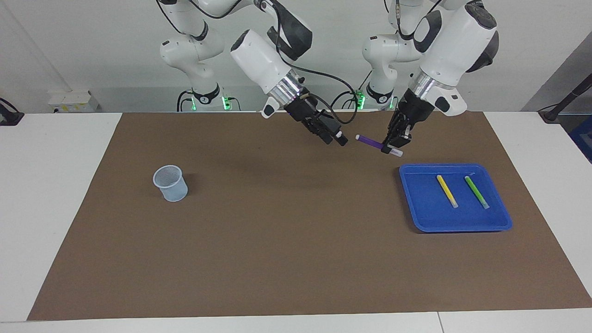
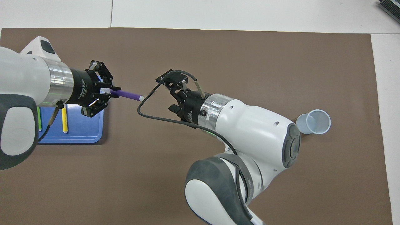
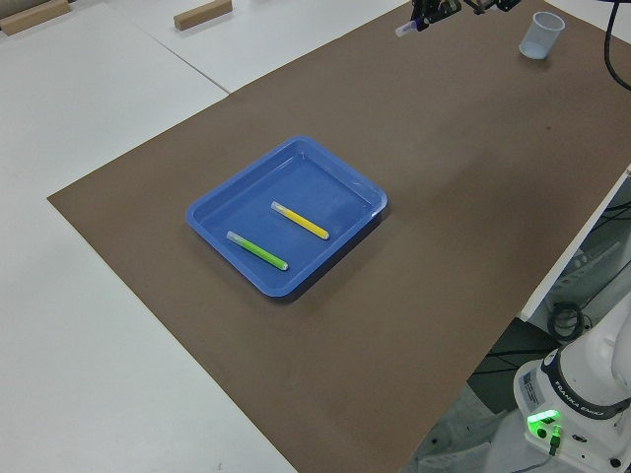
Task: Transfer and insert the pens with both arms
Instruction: 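Grasp the purple pen's free end with the right gripper, then pull the pen away with the right gripper while the left gripper opens, then insert the purple pen into the clear cup with the right gripper, then grasp the yellow pen with the left gripper while the right gripper returns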
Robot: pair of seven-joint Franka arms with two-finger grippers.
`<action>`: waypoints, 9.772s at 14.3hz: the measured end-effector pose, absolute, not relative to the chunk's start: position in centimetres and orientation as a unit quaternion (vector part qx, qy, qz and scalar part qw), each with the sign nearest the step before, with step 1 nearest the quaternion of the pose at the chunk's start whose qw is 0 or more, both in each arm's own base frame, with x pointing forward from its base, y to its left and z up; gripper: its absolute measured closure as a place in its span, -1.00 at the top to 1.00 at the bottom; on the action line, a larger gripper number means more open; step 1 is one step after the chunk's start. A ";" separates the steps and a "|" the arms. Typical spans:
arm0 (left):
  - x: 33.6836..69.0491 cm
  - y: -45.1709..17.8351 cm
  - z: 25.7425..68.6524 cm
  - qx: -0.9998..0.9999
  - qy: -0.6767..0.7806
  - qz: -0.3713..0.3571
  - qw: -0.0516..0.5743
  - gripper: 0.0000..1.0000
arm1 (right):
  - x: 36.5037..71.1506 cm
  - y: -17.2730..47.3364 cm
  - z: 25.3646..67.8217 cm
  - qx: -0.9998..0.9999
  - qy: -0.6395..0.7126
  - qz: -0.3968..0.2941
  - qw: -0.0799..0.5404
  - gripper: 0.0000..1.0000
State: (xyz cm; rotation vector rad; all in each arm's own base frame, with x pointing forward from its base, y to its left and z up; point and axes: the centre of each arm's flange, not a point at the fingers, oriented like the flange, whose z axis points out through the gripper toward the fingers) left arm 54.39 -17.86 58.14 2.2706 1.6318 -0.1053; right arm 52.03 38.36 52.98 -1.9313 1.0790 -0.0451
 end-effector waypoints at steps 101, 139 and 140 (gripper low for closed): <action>50.9 4.6 50.0 0.996 0.069 0.002 0.051 0.60 | 55.4 3.1 47.2 -0.946 -0.316 -0.013 -0.069 -0.62; 57.3 9.9 30.1 0.997 0.055 0.015 0.052 0.40 | 55.6 22.0 53.2 -0.955 0.122 -0.070 0.259 1.00; 57.2 9.9 29.7 0.997 0.055 0.011 0.053 0.40 | 55.2 23.1 53.4 -0.949 0.148 -0.059 0.271 1.00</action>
